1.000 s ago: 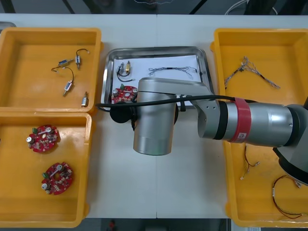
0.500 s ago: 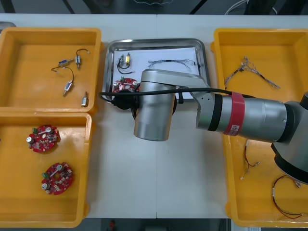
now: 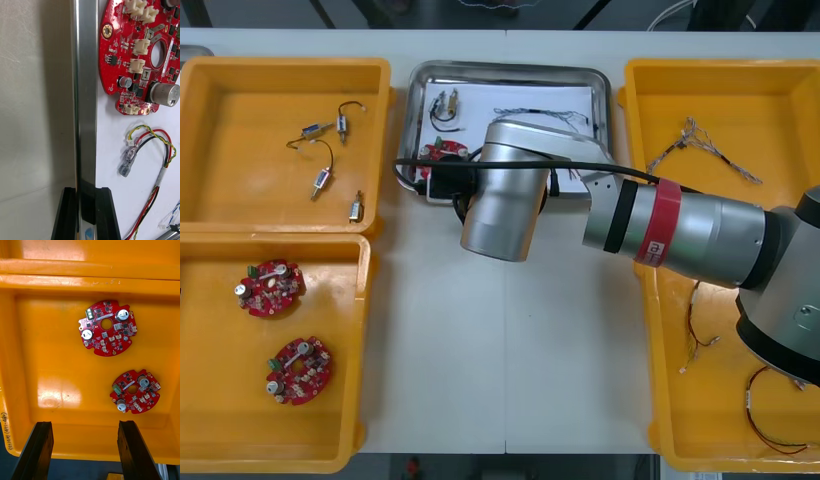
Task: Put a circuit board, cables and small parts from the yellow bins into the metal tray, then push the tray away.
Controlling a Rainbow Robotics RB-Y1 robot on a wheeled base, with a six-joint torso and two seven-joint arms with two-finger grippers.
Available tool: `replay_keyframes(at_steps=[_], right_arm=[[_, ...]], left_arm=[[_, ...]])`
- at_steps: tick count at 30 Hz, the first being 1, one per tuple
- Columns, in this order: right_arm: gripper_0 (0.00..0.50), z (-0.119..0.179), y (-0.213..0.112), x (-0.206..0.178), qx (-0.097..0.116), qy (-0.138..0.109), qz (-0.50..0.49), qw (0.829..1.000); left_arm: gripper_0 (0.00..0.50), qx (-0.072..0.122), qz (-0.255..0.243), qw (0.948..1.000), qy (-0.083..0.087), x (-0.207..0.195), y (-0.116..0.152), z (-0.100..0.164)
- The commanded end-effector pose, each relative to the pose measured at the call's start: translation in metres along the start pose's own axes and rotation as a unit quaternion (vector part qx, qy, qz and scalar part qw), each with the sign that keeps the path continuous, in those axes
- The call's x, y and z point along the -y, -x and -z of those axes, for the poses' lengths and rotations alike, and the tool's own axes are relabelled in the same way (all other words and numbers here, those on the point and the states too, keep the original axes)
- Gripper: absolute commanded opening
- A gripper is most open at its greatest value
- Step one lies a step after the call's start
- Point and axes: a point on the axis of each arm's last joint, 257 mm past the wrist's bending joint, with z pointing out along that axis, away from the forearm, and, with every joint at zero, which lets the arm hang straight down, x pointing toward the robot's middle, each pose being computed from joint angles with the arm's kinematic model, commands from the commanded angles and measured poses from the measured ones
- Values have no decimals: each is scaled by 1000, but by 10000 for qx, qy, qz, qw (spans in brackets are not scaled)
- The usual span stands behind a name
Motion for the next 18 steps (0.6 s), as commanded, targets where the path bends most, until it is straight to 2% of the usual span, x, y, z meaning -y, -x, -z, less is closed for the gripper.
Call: replay_keyframes(at_steps=[1,7,12,18], right_arm=[[0,16,34,33,372,-268,133,9989],[0,16,43,38,521,-345,251,9977],[0,14,40,48,483,-485,337,9971],[0,9,44,56,611,-592,421,9955]], left_arm=[[500,52,-502,9985,215,-11,0,11],[500,52,-502,9985,215,-11,0,11],[500,52,-502,9985,215,-11,0,11],[500,52,-502,9985,215,-11,0,11]])
